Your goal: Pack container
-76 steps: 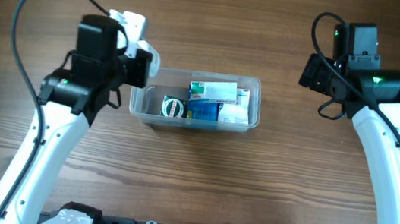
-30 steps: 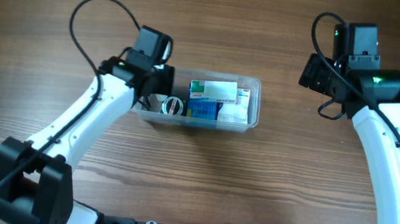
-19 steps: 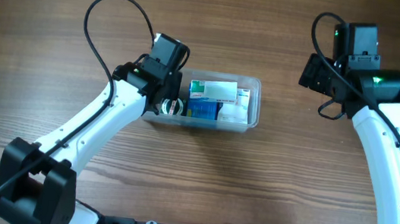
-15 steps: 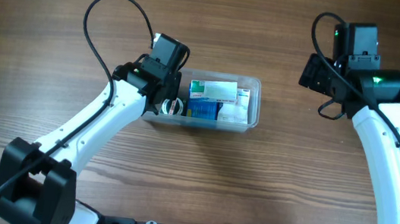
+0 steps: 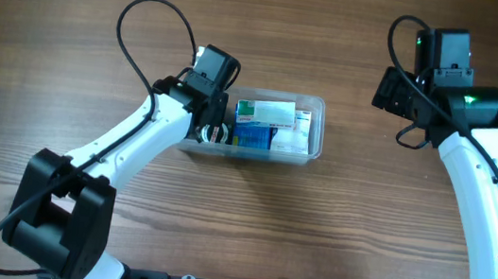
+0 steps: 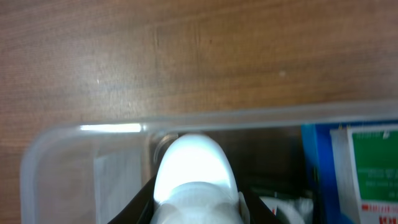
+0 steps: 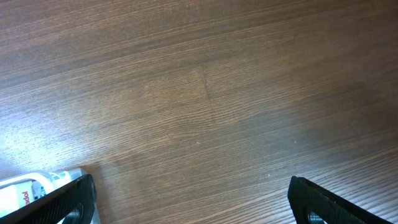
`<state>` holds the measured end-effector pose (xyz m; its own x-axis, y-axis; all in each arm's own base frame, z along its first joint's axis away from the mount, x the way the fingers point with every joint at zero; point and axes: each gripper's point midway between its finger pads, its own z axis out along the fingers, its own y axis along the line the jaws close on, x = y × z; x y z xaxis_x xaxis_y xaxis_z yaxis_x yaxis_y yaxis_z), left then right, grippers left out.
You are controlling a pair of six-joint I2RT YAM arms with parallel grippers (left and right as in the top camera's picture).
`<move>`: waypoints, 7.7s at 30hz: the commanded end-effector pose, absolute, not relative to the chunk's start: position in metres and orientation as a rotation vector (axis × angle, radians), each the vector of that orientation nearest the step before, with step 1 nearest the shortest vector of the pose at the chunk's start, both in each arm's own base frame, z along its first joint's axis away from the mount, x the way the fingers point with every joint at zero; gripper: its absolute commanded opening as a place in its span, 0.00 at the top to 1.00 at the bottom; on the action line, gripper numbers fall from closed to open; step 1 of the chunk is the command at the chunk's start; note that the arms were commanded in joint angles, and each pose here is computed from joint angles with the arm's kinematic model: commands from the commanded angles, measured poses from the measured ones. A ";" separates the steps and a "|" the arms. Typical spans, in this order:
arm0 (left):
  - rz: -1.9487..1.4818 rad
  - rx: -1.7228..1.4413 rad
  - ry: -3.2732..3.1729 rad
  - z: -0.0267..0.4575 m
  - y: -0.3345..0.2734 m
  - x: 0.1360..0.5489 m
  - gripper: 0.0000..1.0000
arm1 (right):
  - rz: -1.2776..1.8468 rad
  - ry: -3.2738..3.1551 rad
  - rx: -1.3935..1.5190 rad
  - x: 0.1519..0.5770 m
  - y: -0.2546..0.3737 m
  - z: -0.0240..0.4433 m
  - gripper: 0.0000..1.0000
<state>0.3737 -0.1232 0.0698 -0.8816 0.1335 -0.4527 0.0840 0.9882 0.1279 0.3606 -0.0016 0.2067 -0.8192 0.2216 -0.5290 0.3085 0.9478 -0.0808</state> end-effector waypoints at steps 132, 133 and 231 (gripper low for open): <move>0.038 -0.543 2.183 0.255 0.004 0.332 0.00 | 0.300 1.579 0.169 0.247 0.025 0.173 0.00; 0.038 -0.543 2.183 0.255 0.004 0.332 0.00 | 0.300 1.579 0.169 0.247 0.025 0.173 0.00; -0.443 -0.221 1.620 0.228 -0.038 0.241 0.00 | 0.300 1.579 0.168 0.247 0.025 0.173 0.00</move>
